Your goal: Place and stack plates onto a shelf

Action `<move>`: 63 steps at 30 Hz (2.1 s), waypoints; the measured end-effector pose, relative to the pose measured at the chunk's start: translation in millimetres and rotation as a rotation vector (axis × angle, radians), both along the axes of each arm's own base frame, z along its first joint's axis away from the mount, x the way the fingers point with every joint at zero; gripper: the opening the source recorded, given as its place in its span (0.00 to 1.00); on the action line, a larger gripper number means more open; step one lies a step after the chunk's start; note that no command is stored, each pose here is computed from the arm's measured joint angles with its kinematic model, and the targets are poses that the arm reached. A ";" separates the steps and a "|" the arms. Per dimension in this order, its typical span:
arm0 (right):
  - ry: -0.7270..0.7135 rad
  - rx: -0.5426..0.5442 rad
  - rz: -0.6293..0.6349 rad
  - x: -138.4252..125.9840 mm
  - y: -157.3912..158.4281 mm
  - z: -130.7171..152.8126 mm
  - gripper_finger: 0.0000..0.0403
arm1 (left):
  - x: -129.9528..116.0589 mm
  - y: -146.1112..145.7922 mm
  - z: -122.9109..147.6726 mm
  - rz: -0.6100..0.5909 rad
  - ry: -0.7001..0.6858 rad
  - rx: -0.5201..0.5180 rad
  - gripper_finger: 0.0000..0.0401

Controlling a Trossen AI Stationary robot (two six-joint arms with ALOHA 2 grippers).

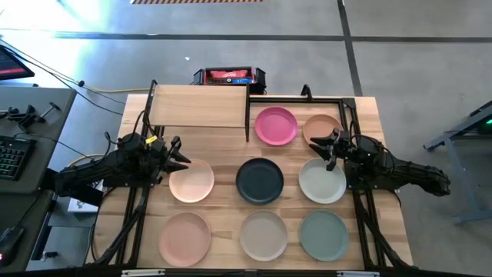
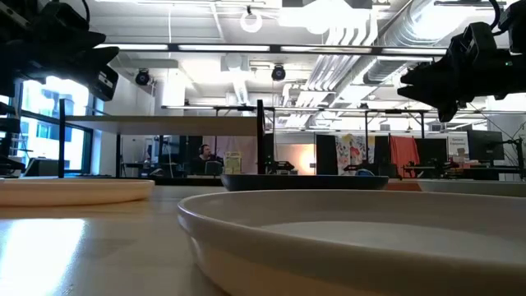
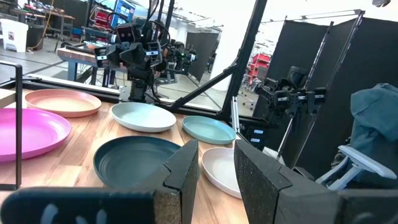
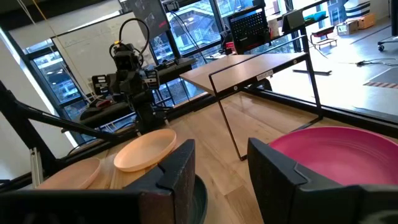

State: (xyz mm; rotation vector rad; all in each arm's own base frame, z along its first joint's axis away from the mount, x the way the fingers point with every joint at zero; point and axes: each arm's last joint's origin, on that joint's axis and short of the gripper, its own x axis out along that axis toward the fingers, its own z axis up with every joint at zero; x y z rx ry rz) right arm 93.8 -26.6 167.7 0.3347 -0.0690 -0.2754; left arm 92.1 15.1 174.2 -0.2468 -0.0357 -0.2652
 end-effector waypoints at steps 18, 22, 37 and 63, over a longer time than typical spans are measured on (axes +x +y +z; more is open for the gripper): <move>0.000 0.000 0.000 0.0 0.0 0.0 0.32 | 0.0 0.2 0.1 0.001 0.023 -0.089 0.23; 0.000 0.000 0.000 0.0 0.0 0.0 0.32 | 0.5 2.8 0.3 0.081 0.040 -0.212 0.23; 0.000 0.000 0.000 0.0 0.0 0.0 0.32 | -1.2 14.5 9.6 0.463 -0.110 -0.391 0.23; -0.337 -0.016 -0.075 -6.4 -0.8 31.1 0.32 | -10.8 16.7 34.9 0.542 -0.430 -0.520 0.23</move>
